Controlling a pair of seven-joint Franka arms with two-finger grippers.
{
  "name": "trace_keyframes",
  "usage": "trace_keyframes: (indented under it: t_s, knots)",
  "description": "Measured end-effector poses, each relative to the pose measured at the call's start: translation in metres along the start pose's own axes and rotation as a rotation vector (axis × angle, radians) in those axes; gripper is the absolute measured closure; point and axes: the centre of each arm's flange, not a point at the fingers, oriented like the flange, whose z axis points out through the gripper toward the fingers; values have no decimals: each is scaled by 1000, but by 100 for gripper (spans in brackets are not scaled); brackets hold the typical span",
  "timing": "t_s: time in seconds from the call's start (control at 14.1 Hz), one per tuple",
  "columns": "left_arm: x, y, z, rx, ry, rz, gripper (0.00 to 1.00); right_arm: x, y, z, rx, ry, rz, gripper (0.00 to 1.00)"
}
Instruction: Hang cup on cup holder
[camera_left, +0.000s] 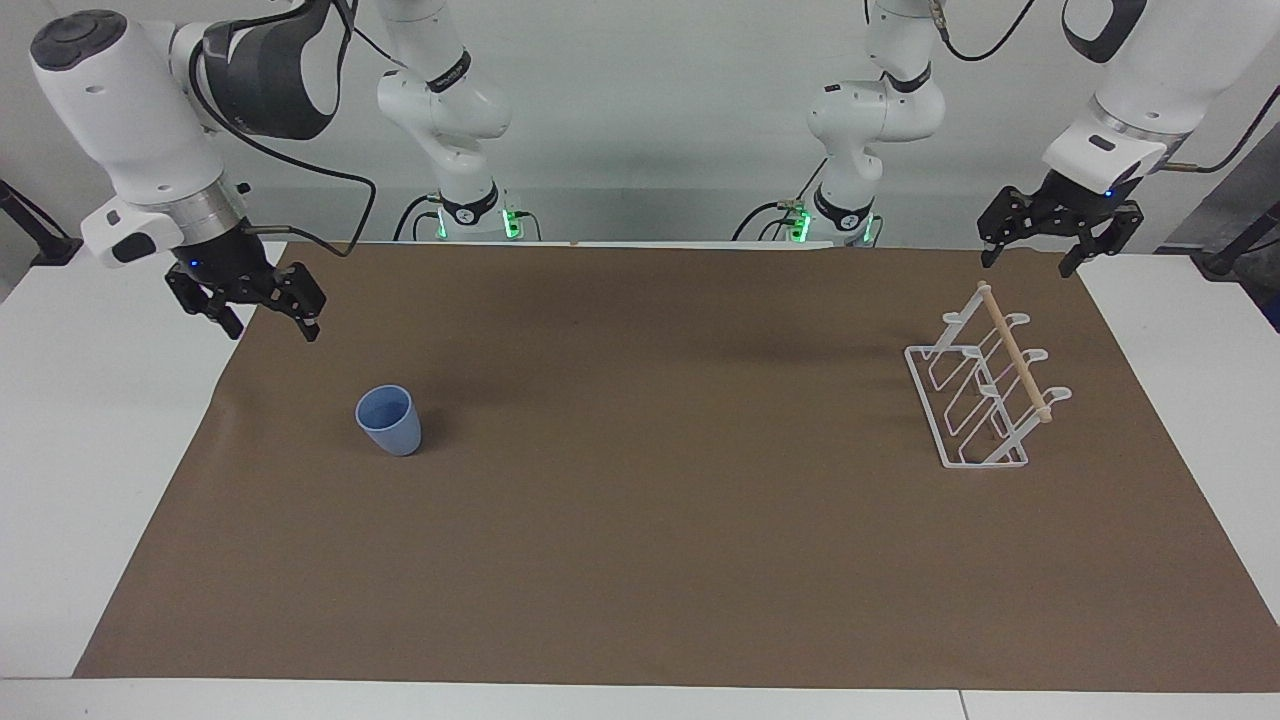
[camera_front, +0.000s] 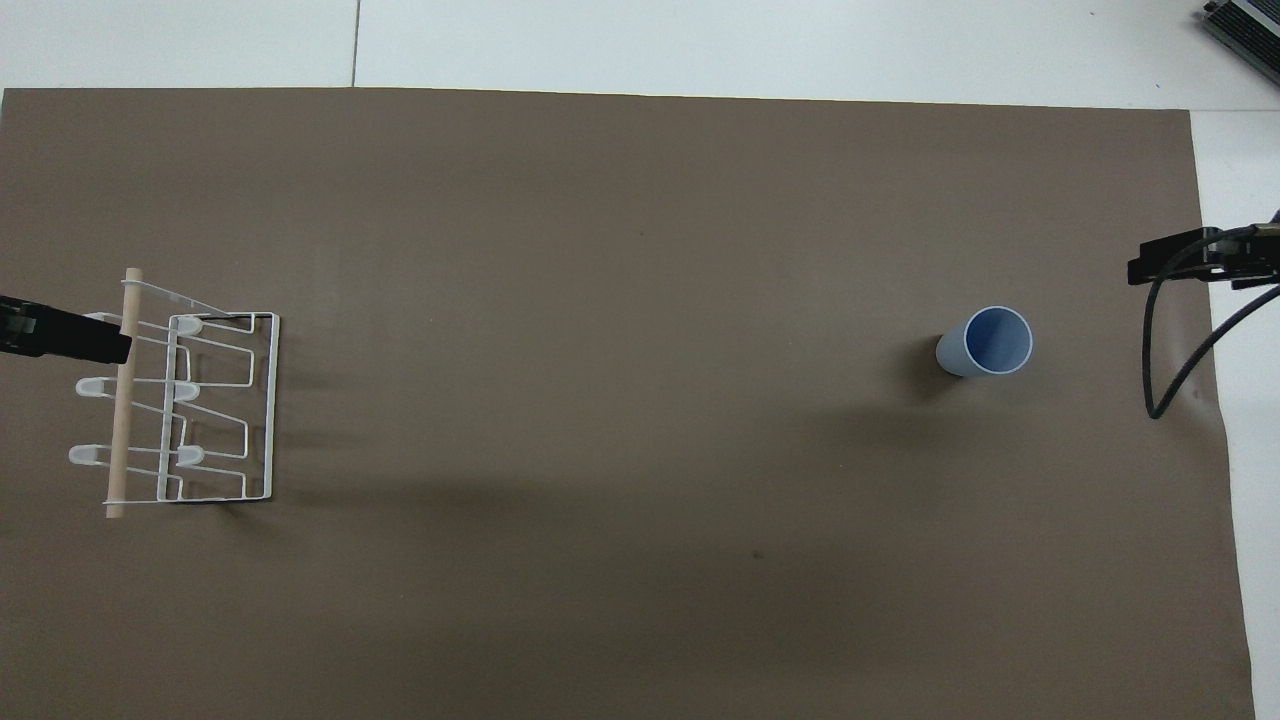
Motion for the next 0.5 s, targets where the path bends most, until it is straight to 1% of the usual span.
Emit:
trace_keyframes:
  t_s: [0.36, 0.5]
  knots:
    - [-2, 1, -3, 1, 6, 1, 0, 0, -6, -3, 1, 7, -10, 0]
    - [-2, 1, -4, 1, 7, 1, 0, 2, -6, 5, 0, 26, -11, 0]
